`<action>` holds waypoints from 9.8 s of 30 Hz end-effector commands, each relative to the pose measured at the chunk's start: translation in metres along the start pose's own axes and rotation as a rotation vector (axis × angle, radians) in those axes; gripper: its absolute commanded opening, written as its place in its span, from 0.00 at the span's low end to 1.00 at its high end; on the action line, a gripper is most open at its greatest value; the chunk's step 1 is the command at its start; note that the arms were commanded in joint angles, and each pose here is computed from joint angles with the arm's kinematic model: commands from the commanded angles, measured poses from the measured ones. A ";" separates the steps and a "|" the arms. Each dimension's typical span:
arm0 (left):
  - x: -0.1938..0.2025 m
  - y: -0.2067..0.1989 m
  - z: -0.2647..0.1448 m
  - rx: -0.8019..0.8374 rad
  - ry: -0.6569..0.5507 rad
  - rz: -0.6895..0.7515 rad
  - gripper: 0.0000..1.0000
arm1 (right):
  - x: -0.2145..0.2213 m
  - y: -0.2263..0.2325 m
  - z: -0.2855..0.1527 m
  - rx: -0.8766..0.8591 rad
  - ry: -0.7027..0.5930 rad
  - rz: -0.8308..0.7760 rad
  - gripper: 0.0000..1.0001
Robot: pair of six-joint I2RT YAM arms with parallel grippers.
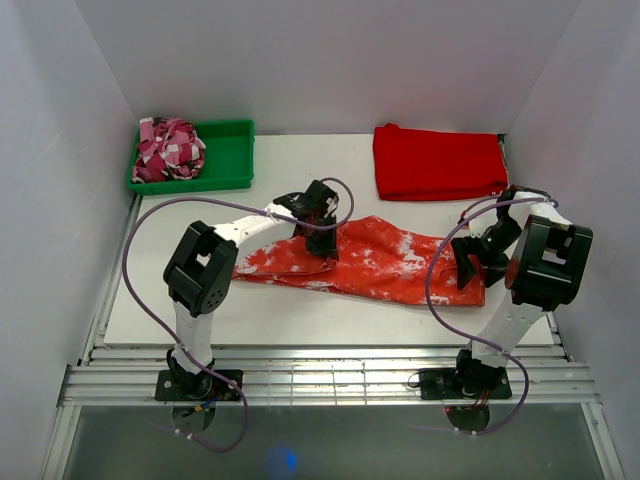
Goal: Fold and stack the trousers
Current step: Fold the trousers
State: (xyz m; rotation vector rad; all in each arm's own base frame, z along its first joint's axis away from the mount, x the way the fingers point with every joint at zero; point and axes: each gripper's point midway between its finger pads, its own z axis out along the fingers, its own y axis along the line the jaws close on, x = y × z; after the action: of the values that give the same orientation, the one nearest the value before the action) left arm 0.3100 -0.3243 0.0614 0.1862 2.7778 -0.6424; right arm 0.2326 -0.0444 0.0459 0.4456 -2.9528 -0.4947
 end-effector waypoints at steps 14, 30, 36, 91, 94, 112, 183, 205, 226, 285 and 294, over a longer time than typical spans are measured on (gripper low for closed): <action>-0.047 -0.053 -0.077 0.241 -0.191 0.155 0.98 | -0.086 0.064 -0.113 -0.078 -0.521 -0.272 0.92; -0.031 0.086 -0.163 0.719 -0.095 -0.016 0.61 | -0.183 0.308 -0.052 -0.517 -0.430 -0.812 0.89; -0.022 0.120 -0.121 0.635 -0.049 -0.148 0.54 | -0.182 0.330 0.010 -0.631 -0.295 -0.744 0.81; -0.094 0.166 -0.149 0.626 -0.249 -0.031 0.45 | -0.082 0.249 0.100 -0.417 0.012 -0.719 0.36; -0.091 0.163 -0.127 0.645 -0.220 -0.061 0.45 | -0.082 0.249 0.089 -0.413 -0.012 -0.739 0.40; -0.094 0.236 -0.090 0.461 -0.241 -0.179 0.51 | -0.053 0.085 0.006 -0.179 -0.170 -0.318 0.44; -0.104 0.185 -0.267 0.125 -0.315 -0.016 0.00 | -0.086 0.061 -0.002 -0.496 -0.427 0.168 0.89; -0.063 -0.033 -0.176 0.322 -0.054 0.076 0.00 | -0.098 0.125 0.060 -0.704 -0.265 0.078 0.08; -0.010 -0.153 -0.068 0.370 0.086 0.050 0.00 | -0.102 0.138 0.057 -0.771 -0.272 0.064 0.08; -0.042 -0.148 -0.069 0.486 0.073 0.099 0.85 | -0.104 0.050 0.001 -0.399 -0.310 -0.014 0.59; -0.081 -0.074 -0.168 0.682 -0.139 0.331 0.98 | -0.152 0.115 -0.116 -0.389 -0.556 -0.373 0.76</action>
State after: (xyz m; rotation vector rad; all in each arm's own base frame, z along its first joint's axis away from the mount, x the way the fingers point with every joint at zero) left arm 0.3542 -0.3384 0.2273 0.4614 2.4071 -1.2766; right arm 0.3824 0.0062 0.1229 0.5949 -3.2501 -1.2164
